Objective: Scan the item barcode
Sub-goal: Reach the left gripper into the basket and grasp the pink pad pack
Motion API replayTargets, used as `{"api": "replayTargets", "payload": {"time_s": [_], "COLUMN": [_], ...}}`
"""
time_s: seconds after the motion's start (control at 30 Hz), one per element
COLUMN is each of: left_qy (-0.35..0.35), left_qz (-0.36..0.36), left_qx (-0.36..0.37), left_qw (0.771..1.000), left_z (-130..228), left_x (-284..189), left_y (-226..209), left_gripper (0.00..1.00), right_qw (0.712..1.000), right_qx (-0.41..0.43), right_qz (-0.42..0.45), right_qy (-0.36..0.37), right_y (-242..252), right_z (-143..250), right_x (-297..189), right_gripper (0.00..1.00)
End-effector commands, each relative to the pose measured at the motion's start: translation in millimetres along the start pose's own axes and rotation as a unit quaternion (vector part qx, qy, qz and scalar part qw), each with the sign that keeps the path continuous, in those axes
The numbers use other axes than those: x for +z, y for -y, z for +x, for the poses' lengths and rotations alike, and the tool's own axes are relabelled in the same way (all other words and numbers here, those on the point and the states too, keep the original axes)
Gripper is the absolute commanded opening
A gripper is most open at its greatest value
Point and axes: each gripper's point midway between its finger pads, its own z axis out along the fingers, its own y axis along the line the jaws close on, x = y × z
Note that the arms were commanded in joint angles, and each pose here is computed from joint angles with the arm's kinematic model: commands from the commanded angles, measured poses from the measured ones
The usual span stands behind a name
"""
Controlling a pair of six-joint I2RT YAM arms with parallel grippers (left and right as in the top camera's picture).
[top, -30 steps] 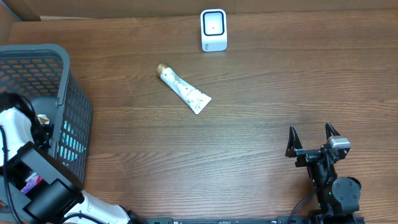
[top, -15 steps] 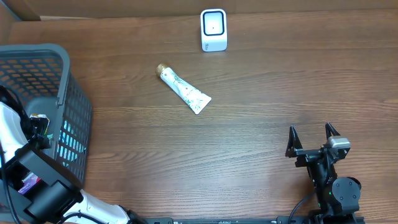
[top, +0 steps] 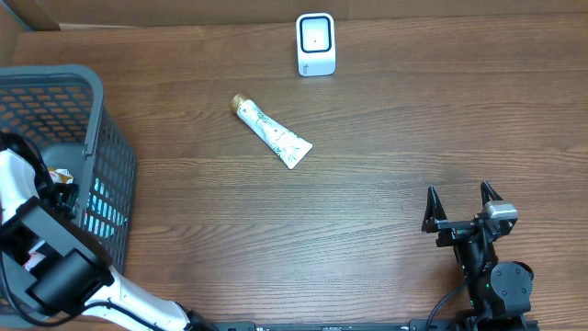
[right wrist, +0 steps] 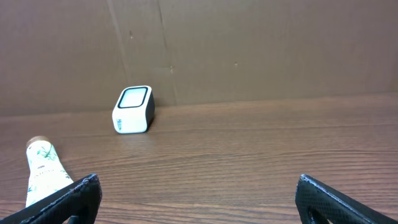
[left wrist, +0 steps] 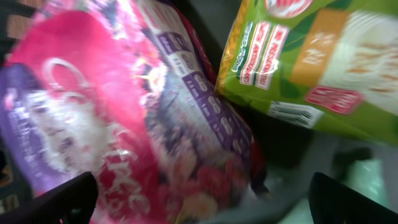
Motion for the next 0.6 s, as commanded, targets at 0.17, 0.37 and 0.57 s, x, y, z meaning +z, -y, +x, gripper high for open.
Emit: {"api": "replayTargets", "payload": {"time_s": [0.17, 0.37, 0.57], "left_qy": [-0.005, -0.006, -0.022], "left_qz": [-0.027, -0.035, -0.024], "left_qx": [0.010, 0.010, 0.011], "left_qw": [1.000, 0.999, 0.999], "left_z": [-4, -5, -7], "left_x": [23, 24, 6], "left_y": [2, -2, -1], "left_gripper": [0.68, 0.04, 0.04], "right_qw": [1.000, 1.000, 1.000], "right_qx": [0.004, 0.004, 0.004], "right_qz": [-0.005, -0.005, -0.005], "right_qy": [0.002, 0.002, 0.002], "right_y": [-2, -2, -2], "right_z": [2, 2, 2], "right_x": [0, 0, 0], "right_gripper": [1.00, 1.00, 1.00]}}
